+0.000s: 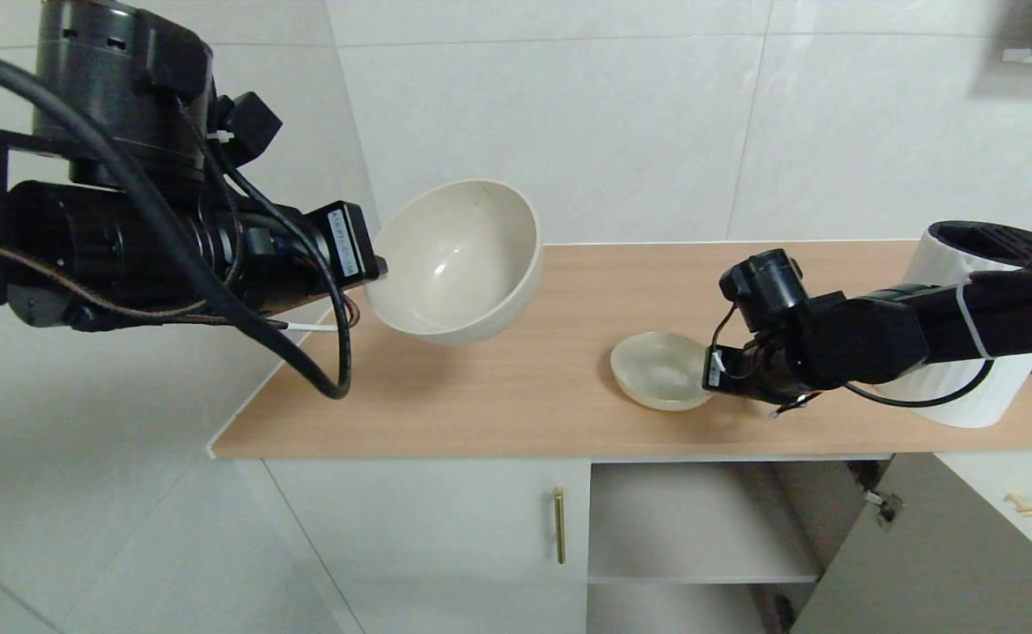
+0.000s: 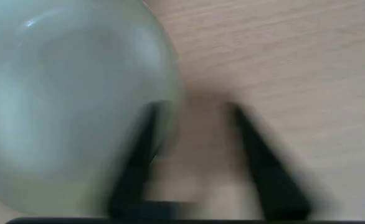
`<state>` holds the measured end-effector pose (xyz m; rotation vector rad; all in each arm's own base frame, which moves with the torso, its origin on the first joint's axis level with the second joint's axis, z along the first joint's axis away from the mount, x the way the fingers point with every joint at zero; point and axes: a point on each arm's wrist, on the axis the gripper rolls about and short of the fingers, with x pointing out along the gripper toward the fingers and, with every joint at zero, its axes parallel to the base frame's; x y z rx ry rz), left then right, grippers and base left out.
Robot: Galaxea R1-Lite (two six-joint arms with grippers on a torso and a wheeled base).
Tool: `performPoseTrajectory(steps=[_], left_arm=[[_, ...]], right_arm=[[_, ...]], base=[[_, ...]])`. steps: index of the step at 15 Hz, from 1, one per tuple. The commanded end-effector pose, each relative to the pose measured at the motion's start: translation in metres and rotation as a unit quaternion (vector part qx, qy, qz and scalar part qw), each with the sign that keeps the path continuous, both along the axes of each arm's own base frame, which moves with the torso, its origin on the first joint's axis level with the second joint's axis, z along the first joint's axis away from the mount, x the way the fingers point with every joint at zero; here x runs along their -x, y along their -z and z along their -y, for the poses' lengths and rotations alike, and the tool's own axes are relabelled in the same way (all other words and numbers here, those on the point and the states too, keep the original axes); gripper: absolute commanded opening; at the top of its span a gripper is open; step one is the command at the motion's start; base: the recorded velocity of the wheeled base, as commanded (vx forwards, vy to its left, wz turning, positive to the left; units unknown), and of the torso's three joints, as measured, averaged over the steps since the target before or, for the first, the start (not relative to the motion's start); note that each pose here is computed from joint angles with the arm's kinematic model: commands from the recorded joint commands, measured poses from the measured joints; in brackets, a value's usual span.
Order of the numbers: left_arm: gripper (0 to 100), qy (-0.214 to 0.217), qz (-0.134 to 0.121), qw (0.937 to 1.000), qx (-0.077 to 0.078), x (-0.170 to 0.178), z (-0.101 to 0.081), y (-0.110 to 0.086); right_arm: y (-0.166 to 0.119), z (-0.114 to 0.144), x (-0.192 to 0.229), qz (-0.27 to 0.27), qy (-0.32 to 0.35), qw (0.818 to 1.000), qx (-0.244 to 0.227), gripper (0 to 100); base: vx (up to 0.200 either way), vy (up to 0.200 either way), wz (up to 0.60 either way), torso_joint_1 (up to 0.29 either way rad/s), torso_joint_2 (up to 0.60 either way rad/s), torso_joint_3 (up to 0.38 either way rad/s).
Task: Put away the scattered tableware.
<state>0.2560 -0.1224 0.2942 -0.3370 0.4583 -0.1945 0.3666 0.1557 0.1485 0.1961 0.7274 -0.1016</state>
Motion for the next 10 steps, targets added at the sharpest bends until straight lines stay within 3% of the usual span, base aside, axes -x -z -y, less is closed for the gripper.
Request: performPoseTrajectory(steps=[1, 6, 8, 10], left_arm=[[0, 0.000, 0.001, 1.0000, 0.000, 0.000, 0.000, -0.001], [0, 0.002, 0.000, 1.0000, 0.001, 0.000, 0.000, 0.000], [0, 0.017, -0.007, 0.9998, 0.001, 0.003, 0.003, 0.003], [0, 0.033, -0.026, 0.9991, -0.009, 0.008, 0.011, 0.015]], right_arm=[[0.007, -0.002, -0.005, -0.005, 0.004, 1.000, -0.002, 0], [-0.030, 0.008, 0.014, 0.018, -0.008, 0.999, -0.044, 0], [-0.066, 0.017, 0.050, 0.030, -0.049, 0.996, -0.073, 0], [-0.080, 0.018, 0.074, 0.017, -0.068, 0.996, -0.064, 0]], base=[[0.000, 0.000, 0.00, 0.000, 0.00, 0.000], [0.000, 0.000, 0.00, 0.000, 0.00, 0.000], [0.000, 0.000, 0.00, 0.000, 0.00, 0.000], [0.000, 0.000, 0.00, 0.000, 0.00, 0.000]])
